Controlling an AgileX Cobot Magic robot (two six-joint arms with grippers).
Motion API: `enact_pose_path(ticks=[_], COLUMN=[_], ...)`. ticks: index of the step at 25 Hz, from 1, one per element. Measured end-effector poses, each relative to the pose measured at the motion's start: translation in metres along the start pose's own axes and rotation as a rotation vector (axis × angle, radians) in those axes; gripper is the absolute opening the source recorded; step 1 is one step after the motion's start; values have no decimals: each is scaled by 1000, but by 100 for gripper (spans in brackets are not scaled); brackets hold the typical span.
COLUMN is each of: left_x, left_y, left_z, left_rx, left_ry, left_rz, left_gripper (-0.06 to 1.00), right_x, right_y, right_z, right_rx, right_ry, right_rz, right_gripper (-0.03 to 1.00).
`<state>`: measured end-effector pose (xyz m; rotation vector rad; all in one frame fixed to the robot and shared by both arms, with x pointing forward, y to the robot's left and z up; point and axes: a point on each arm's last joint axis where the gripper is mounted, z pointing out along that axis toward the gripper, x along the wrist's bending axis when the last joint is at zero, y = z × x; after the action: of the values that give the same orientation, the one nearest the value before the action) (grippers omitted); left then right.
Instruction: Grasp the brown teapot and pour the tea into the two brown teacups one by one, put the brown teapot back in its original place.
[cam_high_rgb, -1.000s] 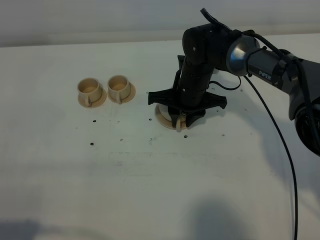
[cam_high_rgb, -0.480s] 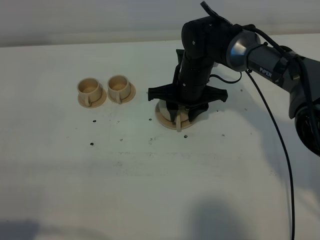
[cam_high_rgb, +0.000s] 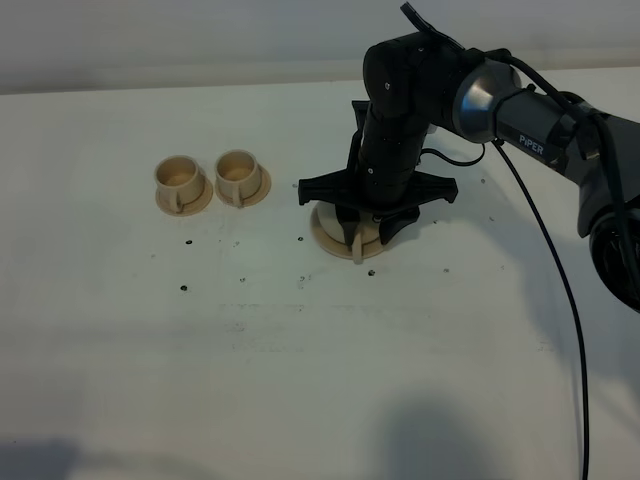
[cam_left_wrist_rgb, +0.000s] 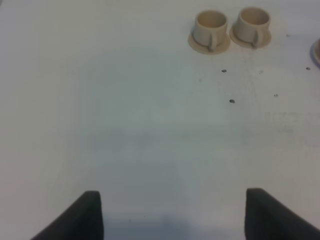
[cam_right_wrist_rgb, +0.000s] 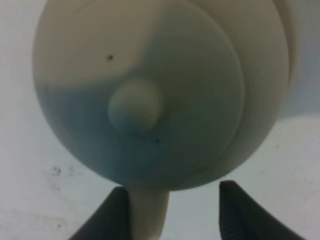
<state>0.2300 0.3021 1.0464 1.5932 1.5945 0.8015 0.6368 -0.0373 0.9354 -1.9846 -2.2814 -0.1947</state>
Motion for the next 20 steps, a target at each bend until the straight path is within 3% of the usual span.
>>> enact_pose_path(ticks=[16,20], left_x=[0,0], left_y=[0,0], left_z=[0,0], left_rx=[0,0], left_ry=[0,0], left_rz=[1,1], left_gripper=[59,59], right_x=[0,0], right_y=[1,1], right_z=[4,4], right_rx=[1,0], right_ry=[4,8], right_rz=[-14,-16], right_gripper=[41,36])
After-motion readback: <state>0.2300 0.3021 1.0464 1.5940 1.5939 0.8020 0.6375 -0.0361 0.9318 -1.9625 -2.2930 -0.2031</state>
